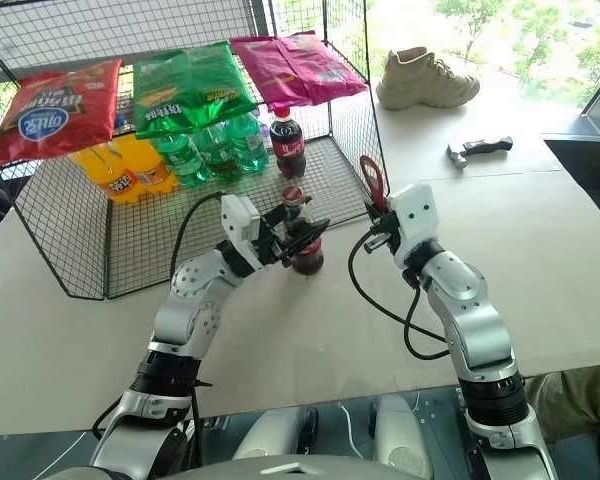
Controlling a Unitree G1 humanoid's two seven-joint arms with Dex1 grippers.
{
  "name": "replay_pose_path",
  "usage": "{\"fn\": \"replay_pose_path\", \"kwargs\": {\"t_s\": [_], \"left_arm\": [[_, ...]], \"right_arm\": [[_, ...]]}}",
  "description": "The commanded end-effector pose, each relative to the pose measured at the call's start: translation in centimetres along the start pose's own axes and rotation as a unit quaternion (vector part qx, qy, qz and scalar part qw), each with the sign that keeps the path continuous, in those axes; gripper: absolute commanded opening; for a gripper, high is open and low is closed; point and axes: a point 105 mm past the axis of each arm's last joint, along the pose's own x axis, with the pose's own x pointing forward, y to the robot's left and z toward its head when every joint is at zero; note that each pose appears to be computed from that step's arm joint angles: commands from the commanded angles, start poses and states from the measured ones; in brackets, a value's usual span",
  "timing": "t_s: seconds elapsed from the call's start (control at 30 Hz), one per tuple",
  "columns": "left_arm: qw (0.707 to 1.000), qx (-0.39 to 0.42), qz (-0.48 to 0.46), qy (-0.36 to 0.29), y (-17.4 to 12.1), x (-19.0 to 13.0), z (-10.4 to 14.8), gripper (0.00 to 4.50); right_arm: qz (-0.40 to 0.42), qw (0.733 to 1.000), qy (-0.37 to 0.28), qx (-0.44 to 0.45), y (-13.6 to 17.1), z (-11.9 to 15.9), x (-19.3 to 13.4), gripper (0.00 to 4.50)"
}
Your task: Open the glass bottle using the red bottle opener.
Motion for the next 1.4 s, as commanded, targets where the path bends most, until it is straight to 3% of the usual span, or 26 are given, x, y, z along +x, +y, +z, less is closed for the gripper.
{"fn": "replay_pose_path", "kwargs": {"t_s": [0.03,0.47,0.63,1.4], "left_arm": [[1.000,0.016,-0.008,-0.025,-0.2,0.3,1.4,2.27],[0.999,0.013,-0.001,-0.031,0.0,0.3,1.8,2.27],[0.999,0.012,-0.006,-0.034,-0.1,0.3,1.9,4.47],[0.999,0.014,-0.008,-0.047,-0.1,0.3,2.5,4.47]], "right_arm": [[-0.003,1.000,-0.025,-0.009,-0.2,1.2,-0.2,0.00],[0.008,1.000,-0.024,-0.011,0.2,1.1,0.1,0.00],[0.008,1.000,-0.023,-0.010,0.3,1.0,0.1,0.00],[0.006,1.000,-0.022,-0.009,0.2,0.8,0.0,0.00]]}}
